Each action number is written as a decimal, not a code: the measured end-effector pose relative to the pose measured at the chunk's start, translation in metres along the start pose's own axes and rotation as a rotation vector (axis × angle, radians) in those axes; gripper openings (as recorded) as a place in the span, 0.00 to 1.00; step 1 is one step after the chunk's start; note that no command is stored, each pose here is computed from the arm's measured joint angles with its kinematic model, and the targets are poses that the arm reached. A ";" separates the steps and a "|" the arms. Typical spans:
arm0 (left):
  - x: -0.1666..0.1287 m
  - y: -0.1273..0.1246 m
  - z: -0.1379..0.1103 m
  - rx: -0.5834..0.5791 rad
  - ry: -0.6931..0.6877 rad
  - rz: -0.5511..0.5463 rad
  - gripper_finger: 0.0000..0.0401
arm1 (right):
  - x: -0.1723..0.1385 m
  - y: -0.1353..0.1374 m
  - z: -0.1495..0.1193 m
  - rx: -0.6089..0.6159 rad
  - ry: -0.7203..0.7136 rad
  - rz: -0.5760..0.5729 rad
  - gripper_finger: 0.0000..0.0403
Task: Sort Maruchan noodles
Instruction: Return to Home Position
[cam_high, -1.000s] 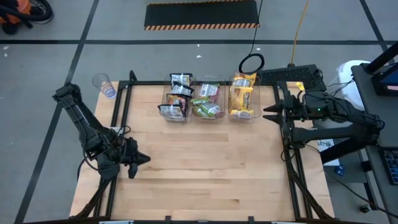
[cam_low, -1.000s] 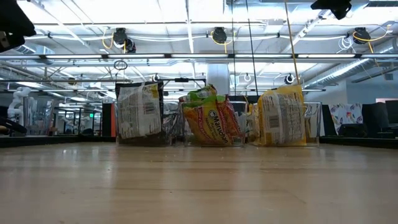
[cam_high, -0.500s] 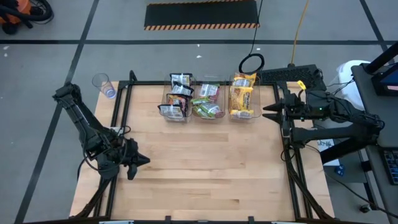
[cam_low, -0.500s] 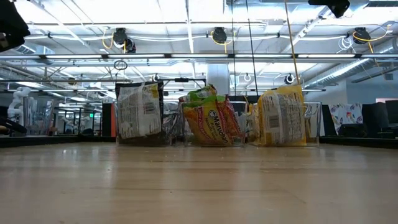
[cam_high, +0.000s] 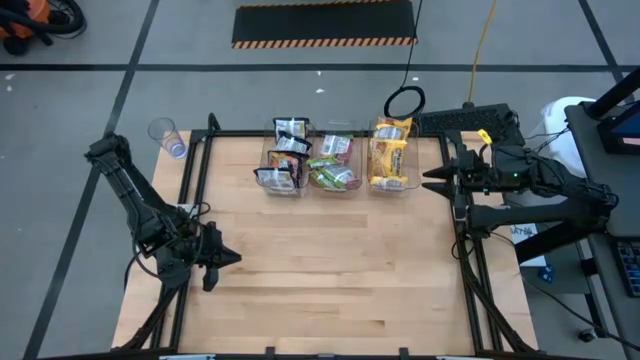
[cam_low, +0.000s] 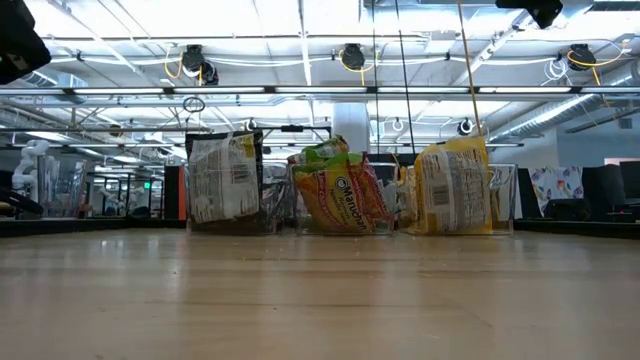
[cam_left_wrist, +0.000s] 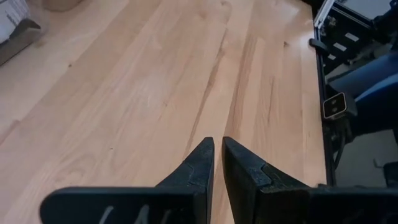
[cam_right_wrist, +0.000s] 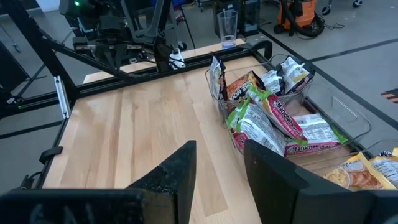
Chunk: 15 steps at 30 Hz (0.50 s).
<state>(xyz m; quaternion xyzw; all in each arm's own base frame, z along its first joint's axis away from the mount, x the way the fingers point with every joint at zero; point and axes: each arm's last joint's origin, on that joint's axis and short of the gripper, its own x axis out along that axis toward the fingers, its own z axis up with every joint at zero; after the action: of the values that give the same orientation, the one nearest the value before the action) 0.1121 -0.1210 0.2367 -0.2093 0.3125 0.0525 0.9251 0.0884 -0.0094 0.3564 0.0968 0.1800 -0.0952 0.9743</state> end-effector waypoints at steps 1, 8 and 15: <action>0.000 0.000 0.000 -0.002 0.000 0.000 0.09 | 0.000 0.000 0.000 0.000 0.000 0.000 0.32; 0.000 0.000 0.000 -0.004 0.000 0.000 0.09 | 0.000 0.000 0.000 0.000 0.000 0.000 0.32; 0.000 0.000 0.000 -0.005 0.000 0.000 0.09 | 0.000 0.000 0.000 0.000 0.000 0.000 0.32</action>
<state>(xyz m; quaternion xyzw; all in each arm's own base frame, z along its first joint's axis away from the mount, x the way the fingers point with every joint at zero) 0.1121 -0.1210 0.2367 -0.2115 0.3124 0.0533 0.9246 0.0884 -0.0094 0.3564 0.0968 0.1800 -0.0953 0.9742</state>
